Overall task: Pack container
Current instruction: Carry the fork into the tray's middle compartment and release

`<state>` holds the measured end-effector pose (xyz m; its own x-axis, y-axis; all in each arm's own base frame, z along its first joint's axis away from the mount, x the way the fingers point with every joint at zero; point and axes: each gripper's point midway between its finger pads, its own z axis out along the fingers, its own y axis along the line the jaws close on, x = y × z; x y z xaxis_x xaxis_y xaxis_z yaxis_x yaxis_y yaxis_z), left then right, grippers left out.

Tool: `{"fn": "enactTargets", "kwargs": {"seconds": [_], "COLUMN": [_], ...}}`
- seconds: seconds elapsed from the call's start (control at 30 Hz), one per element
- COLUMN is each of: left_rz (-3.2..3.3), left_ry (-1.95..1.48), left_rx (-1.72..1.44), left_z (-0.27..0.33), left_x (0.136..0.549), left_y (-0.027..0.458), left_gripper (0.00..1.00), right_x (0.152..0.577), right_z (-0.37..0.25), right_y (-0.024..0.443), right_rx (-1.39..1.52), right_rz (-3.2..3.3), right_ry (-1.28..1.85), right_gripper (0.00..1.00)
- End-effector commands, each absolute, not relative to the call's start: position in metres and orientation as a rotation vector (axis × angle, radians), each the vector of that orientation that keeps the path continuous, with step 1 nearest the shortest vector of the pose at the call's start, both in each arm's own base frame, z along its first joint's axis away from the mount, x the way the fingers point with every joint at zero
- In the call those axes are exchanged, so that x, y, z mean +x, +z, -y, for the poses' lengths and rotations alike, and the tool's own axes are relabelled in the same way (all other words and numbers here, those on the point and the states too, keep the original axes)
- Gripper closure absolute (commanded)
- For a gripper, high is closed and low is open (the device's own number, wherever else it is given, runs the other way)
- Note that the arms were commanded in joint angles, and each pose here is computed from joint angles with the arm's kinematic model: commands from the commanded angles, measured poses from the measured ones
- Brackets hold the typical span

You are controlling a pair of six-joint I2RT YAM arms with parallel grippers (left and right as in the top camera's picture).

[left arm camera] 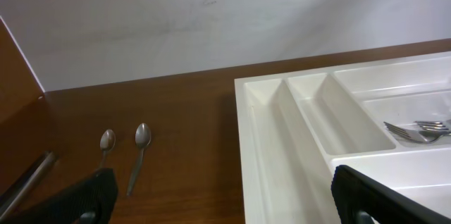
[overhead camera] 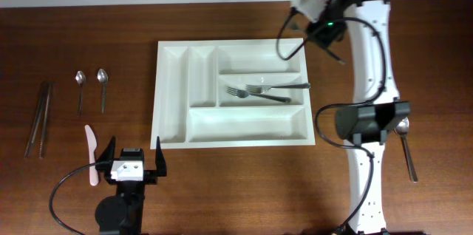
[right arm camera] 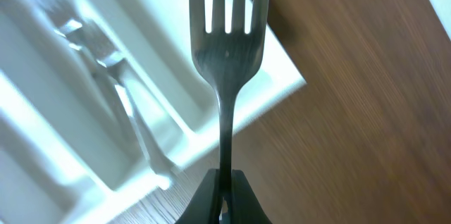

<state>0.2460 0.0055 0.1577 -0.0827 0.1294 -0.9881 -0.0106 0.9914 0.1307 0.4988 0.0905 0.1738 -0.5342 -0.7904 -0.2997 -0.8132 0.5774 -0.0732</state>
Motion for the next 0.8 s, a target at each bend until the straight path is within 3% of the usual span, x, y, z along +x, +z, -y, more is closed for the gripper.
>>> {"fn": "enactTargets", "kwargs": {"seconds": [0.0,0.3,0.77], "left_rz": [-1.650,-1.650,-1.650], "left_ry": [0.131,0.131,0.132], "left_rx": [0.096,0.096,0.096], "left_z": [-0.007,-0.007,-0.007], "left_x": [0.246,0.246,0.246], "left_y": [0.156,0.156,0.156], "left_gripper": [0.01,0.01,0.01], "right_x": [0.487,0.459,0.426], "right_z": [-0.135,-0.197,-0.206], "right_y": [0.190,0.172,0.118], "right_rx": [-1.425,-1.622,-1.900], "right_rz": [-2.407,-2.365,-2.396], "right_ry": [0.147,0.193,0.287], "right_gripper": [0.96,0.96,0.96]}}
